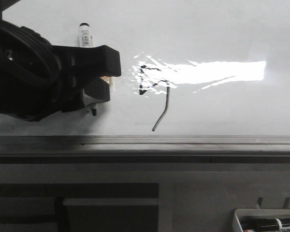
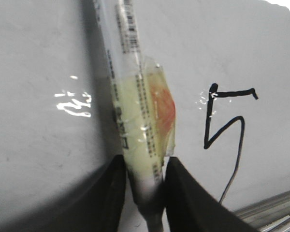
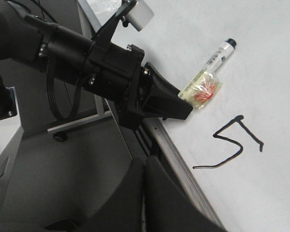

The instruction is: Write number 5 on whiteboard

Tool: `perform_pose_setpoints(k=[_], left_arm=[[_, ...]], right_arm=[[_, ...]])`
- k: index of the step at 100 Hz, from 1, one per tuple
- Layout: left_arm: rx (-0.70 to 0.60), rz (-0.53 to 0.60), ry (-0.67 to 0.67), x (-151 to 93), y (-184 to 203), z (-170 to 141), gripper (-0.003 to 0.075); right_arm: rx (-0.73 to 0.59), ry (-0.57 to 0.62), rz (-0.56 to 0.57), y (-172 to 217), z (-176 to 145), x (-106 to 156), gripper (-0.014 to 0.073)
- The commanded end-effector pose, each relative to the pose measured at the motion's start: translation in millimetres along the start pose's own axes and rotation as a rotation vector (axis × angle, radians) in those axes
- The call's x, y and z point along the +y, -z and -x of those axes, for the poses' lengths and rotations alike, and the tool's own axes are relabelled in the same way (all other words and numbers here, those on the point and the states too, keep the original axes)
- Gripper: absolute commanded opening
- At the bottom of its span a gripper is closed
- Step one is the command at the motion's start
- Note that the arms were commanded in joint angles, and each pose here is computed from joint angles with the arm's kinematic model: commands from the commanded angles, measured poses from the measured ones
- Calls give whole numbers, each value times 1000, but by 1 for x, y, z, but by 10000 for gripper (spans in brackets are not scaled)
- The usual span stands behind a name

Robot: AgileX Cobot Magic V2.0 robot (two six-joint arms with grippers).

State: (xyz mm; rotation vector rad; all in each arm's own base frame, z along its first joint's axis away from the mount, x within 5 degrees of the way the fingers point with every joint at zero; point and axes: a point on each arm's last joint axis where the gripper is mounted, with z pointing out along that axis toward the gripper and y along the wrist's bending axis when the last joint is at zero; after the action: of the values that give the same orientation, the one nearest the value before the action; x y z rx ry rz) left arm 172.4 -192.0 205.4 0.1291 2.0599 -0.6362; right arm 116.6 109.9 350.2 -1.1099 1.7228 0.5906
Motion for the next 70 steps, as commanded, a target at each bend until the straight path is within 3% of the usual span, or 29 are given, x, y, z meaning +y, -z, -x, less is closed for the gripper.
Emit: perform_pose_setpoints(k=[1,10,20,44,70], left_arm=[[-40,67,81,9,-2,6,328],[-44,68,81,9,-2,6,452],[-44,68,81,9,-2,6,515],[-80,25,99,3,9,16,526],[-140,-208,89,-20,66,42,525]], right_arm=[[-78,-17,-42,6,13,-3,-57],[-76,-17,-39,6,13,-3,-57],[-76,-17,-39,6,13,-3,-57],[-77,-18,-39,7,13,-3,-57],[-139,30,-59,28,17,9,-57]])
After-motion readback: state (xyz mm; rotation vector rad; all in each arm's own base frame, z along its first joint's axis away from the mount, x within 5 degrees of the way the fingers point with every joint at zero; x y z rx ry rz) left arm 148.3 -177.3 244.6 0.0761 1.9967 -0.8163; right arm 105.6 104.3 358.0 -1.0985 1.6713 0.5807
